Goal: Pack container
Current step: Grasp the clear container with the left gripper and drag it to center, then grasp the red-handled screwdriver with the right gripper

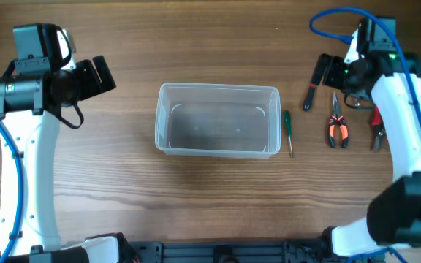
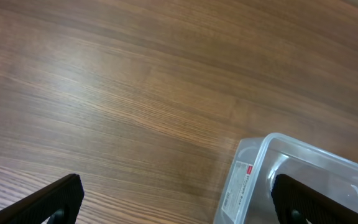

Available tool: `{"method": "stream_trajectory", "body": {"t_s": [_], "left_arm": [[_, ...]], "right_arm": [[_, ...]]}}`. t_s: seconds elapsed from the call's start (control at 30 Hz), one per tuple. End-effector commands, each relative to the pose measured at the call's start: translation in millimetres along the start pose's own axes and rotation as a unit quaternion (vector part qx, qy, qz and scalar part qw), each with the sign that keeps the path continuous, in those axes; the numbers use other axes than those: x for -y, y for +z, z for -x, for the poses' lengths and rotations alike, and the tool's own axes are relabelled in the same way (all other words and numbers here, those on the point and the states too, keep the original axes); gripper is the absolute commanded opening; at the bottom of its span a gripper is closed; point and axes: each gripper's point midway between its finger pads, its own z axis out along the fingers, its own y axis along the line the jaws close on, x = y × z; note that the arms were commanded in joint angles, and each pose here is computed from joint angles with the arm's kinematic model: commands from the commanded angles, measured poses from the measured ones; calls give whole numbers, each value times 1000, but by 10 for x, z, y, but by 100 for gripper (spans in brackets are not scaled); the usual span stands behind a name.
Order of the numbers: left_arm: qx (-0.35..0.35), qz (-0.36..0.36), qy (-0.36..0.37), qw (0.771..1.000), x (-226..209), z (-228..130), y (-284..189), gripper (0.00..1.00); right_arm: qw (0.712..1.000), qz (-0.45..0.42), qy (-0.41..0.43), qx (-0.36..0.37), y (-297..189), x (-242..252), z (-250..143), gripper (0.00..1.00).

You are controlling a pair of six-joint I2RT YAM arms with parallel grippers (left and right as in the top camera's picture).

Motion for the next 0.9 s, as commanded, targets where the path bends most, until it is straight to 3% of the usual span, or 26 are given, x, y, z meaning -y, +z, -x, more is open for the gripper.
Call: {"method": "stream_trajectory", "body": {"t_s": [0.0, 0.3, 0.87], "left_arm": [[-3, -6, -10, 1000, 14, -1, 0, 100], [-12, -4, -10, 1000, 5, -47, -1, 100], [-36, 2, -11, 999, -23, -165, -7, 100]], "right_arm": [[1000, 11, 11, 11, 163, -44, 119, 99], [992, -25, 18, -125, 1227, 127, -413, 100], [992, -17, -23, -125, 1398, 110, -424, 99]]}}
